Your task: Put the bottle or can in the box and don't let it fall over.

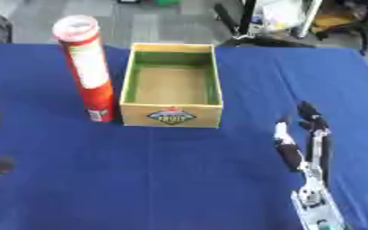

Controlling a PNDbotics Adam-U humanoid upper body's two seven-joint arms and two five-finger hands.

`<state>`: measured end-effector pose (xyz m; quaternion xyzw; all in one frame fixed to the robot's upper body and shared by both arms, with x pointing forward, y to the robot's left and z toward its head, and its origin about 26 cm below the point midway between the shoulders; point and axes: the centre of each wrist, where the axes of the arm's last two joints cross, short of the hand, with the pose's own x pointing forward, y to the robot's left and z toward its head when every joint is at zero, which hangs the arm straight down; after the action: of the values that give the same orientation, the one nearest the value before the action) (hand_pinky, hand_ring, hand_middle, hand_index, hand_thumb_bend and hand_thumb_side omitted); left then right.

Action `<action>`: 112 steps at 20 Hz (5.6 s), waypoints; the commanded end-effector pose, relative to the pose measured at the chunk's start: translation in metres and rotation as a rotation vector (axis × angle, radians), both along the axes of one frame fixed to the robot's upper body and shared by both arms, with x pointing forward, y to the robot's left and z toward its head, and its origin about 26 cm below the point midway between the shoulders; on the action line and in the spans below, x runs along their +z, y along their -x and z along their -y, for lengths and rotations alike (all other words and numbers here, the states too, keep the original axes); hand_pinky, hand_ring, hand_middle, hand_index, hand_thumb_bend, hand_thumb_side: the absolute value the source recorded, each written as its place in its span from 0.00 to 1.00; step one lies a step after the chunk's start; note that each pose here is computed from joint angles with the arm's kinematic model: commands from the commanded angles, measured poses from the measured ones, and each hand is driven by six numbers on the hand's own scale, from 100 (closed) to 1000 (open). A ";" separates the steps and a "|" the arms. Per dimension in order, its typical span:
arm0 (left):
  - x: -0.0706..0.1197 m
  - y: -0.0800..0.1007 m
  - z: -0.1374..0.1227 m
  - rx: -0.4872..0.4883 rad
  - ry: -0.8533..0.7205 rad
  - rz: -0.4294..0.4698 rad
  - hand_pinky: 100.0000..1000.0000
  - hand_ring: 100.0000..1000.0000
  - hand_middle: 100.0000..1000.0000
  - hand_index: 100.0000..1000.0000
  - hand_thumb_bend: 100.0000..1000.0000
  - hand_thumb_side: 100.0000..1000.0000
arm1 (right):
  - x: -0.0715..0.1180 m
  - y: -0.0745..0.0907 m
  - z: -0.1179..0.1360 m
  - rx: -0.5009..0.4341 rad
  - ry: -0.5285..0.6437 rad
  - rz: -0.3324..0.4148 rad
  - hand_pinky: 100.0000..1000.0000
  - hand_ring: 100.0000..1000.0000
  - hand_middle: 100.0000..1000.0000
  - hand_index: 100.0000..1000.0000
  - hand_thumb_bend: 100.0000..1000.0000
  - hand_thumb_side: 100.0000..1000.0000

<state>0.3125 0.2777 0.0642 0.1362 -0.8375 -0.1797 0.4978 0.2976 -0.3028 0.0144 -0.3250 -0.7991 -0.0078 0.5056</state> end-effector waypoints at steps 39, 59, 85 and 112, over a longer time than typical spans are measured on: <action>0.058 -0.106 0.021 -0.174 -0.044 -0.044 0.85 0.87 0.89 0.99 0.85 0.57 | 0.006 -0.002 -0.001 0.041 -0.008 0.018 0.74 0.80 0.75 0.87 0.00 0.45; 0.056 -0.141 0.050 -0.192 -0.040 -0.102 0.86 0.87 0.91 0.99 0.77 0.59 | 0.003 -0.002 -0.005 0.065 -0.021 0.011 0.74 0.80 0.74 0.87 0.00 0.46; 0.050 -0.152 0.055 -0.217 -0.067 -0.146 0.83 0.86 0.90 0.99 0.74 0.58 | 0.001 -0.003 -0.008 0.080 -0.035 0.009 0.74 0.80 0.74 0.86 0.00 0.47; 0.043 -0.151 0.055 -0.295 -0.148 -0.176 0.51 0.56 0.59 0.85 0.24 0.23 | 0.001 -0.003 -0.007 0.079 -0.038 0.008 0.74 0.79 0.73 0.86 0.00 0.48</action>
<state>0.4611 0.2243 0.0976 0.0304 -0.7815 -0.3192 0.5352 0.2981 -0.2942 0.0109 -0.2843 -0.8082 -0.0042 0.5158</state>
